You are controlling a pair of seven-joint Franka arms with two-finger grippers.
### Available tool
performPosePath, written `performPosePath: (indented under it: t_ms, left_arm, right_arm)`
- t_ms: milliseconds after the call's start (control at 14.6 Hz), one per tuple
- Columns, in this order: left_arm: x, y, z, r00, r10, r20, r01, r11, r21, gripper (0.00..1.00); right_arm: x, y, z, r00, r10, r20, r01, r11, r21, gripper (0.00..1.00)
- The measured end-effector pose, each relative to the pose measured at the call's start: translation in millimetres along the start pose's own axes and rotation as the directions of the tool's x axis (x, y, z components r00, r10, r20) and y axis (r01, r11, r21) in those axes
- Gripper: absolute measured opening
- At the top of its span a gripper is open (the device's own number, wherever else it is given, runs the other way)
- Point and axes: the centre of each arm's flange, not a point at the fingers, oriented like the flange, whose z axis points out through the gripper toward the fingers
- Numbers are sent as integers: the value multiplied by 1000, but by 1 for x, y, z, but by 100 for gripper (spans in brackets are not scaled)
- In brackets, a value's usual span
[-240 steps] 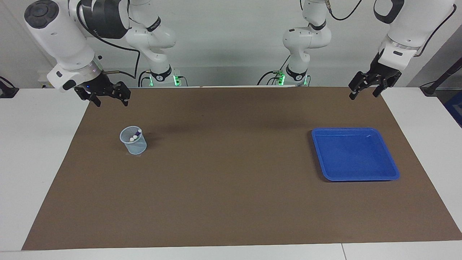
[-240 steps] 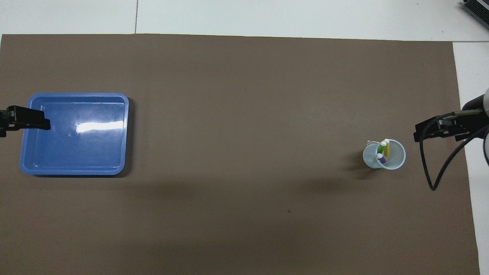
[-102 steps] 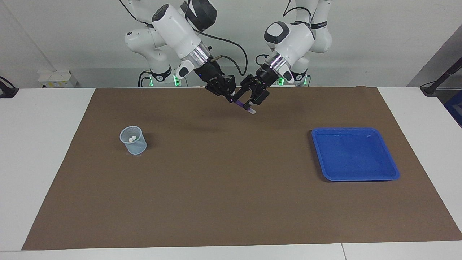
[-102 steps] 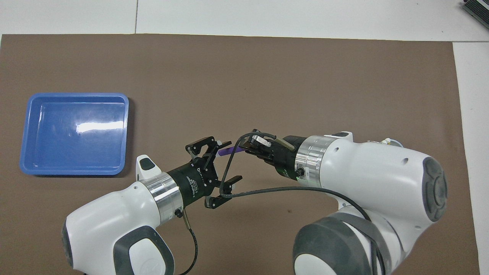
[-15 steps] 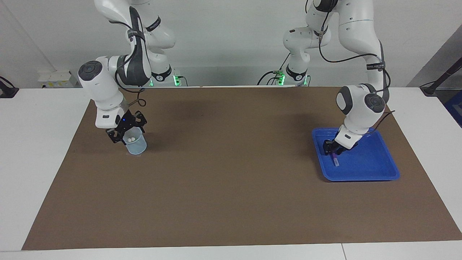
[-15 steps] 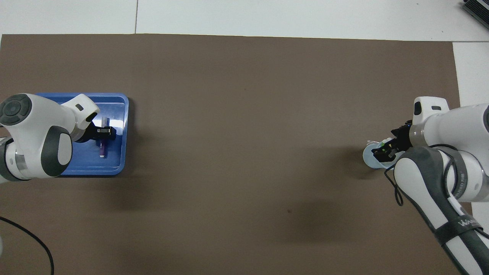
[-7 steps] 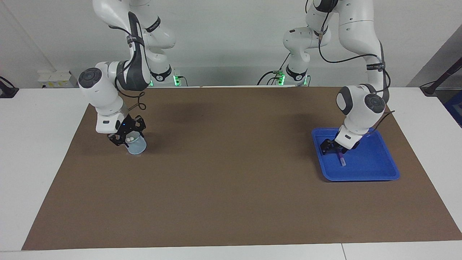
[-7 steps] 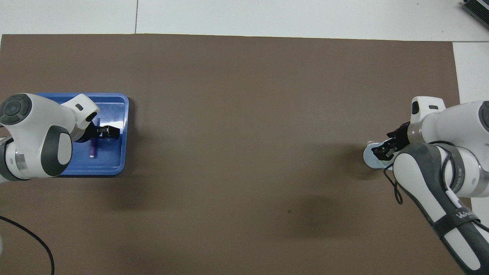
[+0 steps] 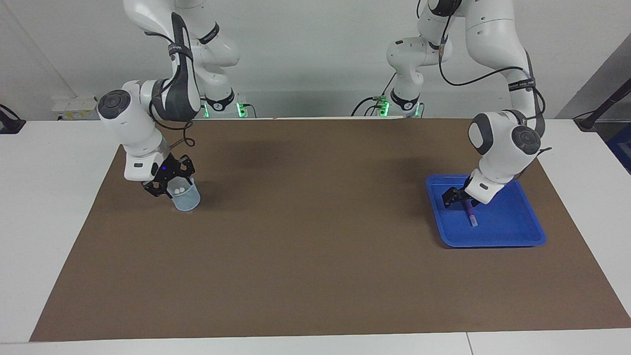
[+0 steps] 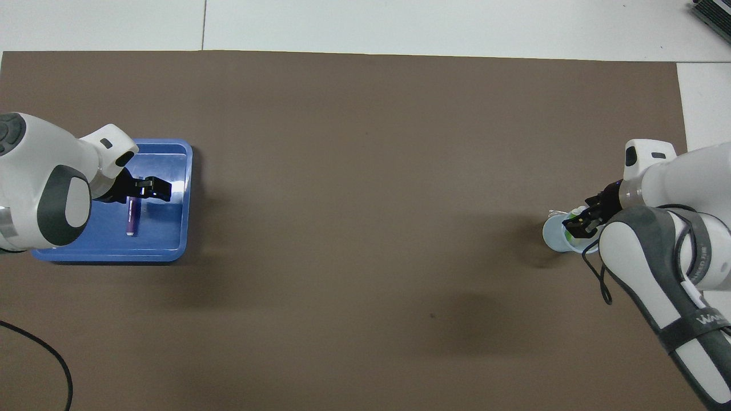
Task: Right arm passes pens to left for tray arrangement
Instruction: 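Grasp the yellow pen with the right gripper while the left gripper advances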
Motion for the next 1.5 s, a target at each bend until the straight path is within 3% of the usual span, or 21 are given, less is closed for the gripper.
performPosePath:
  t_ms: [68,341,410,478,819,1024,1161,1229,1297,1502]
  left_arm:
    - [3,1,-9,1000,-7,8,7,1000,-10,100]
    - [2,13,-47,999,-40,20,42,996,-80,100]
    - [-3,17,-57,998,-51,29,54,995,-84,100]
    - [-9,23,-68,997,-61,37,64,994,-90,100]
    - [-30,46,-106,992,-105,68,116,978,-175,100]
    - [-38,56,-119,959,-255,126,278,931,-237,100]
    - [-41,64,-128,923,-348,165,382,879,-286,100]
    - [-44,69,-134,907,-381,179,419,857,-300,100]
    - [-46,75,-141,894,-405,190,446,838,-313,100]
    - [-56,98,-163,860,-459,223,510,783,-356,100]
  right_arm:
    - [0,0,1,1000,0,1,0,1000,1,62]
    - [0,1,4,1000,1,-7,-1,1000,-7,51]
    - [0,1,3,1000,1,-8,-1,1000,-9,46]
    - [-1,2,2,1000,3,-10,-3,1000,-10,33]
    - [-2,2,1,1000,5,-3,-5,1000,-4,33]
    - [-2,2,1,1000,5,0,-5,1000,0,33]
    - [-4,2,3,1000,7,9,-7,1000,9,49]
    - [-4,1,3,1000,7,10,-7,1000,10,50]
    - [-4,2,3,1000,7,10,-7,1000,10,48]
    - [-5,2,-4,1000,8,21,-9,1000,22,26]
